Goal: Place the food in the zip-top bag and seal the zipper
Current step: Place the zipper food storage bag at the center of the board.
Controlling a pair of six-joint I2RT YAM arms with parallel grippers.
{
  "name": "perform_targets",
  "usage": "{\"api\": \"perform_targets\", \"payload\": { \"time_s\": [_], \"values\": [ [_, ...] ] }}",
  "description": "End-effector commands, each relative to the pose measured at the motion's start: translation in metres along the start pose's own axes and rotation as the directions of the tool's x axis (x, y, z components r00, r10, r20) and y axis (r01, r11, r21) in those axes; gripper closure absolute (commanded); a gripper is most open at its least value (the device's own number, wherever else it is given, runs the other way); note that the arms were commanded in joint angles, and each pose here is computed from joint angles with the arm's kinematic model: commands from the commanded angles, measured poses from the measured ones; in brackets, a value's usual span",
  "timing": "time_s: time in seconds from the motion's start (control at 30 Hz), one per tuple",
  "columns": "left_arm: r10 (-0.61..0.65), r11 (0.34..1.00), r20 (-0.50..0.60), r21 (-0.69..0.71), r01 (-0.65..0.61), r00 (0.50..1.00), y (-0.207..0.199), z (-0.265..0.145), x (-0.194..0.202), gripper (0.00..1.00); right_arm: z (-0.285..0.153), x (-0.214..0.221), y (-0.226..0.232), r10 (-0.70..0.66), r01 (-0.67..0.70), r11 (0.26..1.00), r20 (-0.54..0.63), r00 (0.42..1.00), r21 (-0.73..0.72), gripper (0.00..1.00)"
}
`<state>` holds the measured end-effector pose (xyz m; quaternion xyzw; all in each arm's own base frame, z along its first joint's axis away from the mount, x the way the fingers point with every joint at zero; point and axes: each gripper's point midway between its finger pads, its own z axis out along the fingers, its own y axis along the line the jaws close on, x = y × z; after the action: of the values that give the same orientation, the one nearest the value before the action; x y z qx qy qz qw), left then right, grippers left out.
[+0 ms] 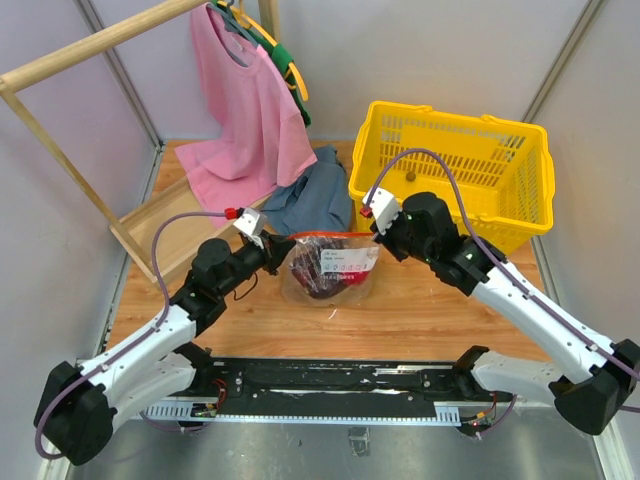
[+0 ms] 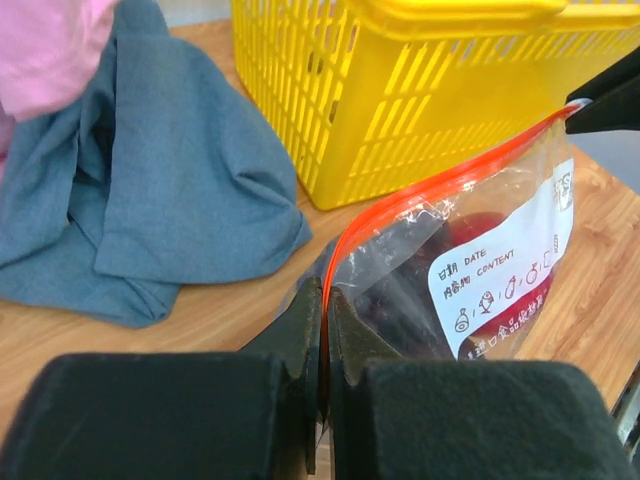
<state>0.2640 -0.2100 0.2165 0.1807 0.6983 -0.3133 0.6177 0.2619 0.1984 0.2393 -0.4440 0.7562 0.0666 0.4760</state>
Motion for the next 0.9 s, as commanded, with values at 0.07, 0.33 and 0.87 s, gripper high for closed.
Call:
{"api": "perform_targets", "payload": {
  "time_s": [0.07,0.33,0.87],
  "values": [
    [-0.116,0.991,0.006,-0.070,0.116,0.993,0.012,0.016,0.003,0.95,0.032,0.015,-0.010,0.089,-0.088,0.992,-0.006,0.996,0.087,0.99],
    [-0.248,0.959,-0.021,-0.149,0.242,0.969,0.024,0.004,0.043,0.84,0.049,0.015,-0.002,0.147,-0.148,0.987,0.028,0.989,0.068,0.84],
    [-0.270,0.924,0.113,-0.249,0.290,0.956,0.028,-0.042,-0.020,0.27,-0.090,0.002,-0.067,0.190,-0.310,0.858,0.308,0.932,0.409,0.06]
  ]
}}
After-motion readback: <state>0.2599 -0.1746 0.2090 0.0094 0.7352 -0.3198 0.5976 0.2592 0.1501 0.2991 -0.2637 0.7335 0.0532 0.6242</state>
